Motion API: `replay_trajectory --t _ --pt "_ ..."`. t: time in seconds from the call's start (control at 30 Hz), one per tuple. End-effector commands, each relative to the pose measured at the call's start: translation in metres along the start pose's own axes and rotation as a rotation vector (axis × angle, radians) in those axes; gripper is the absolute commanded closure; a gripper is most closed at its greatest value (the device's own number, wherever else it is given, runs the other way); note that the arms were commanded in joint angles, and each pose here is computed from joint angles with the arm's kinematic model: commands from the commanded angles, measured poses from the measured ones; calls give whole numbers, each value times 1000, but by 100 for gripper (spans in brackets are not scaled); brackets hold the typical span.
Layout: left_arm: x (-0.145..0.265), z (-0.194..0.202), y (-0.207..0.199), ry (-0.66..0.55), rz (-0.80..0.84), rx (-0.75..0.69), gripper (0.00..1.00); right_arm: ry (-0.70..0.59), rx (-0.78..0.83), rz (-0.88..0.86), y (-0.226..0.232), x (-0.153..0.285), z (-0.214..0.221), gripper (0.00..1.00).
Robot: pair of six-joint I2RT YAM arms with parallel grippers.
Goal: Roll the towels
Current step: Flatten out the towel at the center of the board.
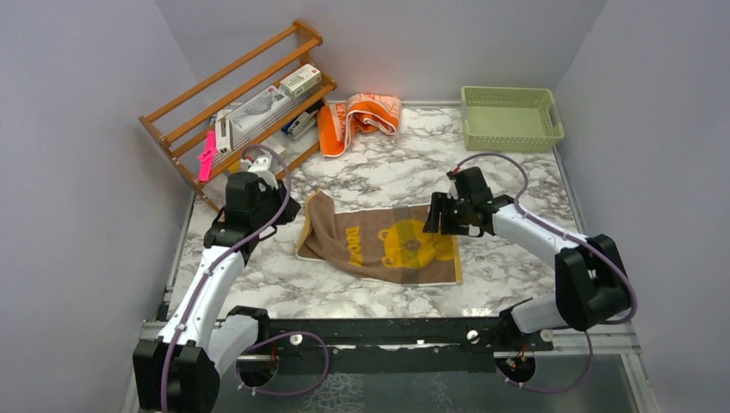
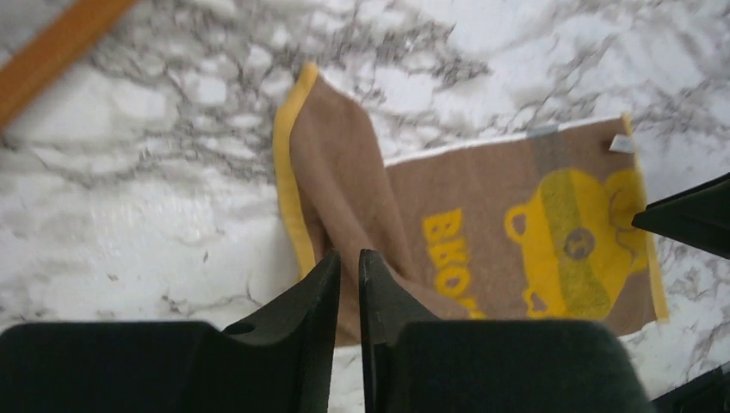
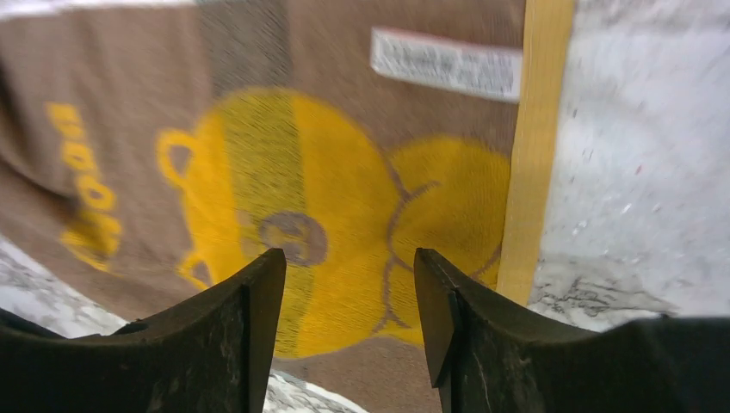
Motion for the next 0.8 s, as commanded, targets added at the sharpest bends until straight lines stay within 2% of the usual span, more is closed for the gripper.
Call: replay_trajectory --t 0.0,0.17,0.3,0.43,0.57,0.77 --pt "-1 27 6 52 6 127 89 63 -78 -67 2 -18 15 43" --pt "-5 38 10 76 6 172 93 94 -143 -34 -9 -34 20 43" --pt "-7 42 8 93 23 201 95 126 -229 27 -42 -45 32 43" --pt "-13 52 10 151 13 244 96 90 -357 106 -95 -40 25 43" --pt "-20 57 10 188 8 252 99 40 -423 177 -130 -36 6 42" --pt "-34 54 1 184 16 246 100 10 -442 165 -138 -37 -9 42"
Point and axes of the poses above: each gripper's point midway between its finger pads, its own x axis back along the fingers, its own y axis along the line the jaws close on, z = x × y, the point moved 6 cm from there along x, back along the fingers, and after that the axes turned 11 degrees about x, right-handed, at the moved point
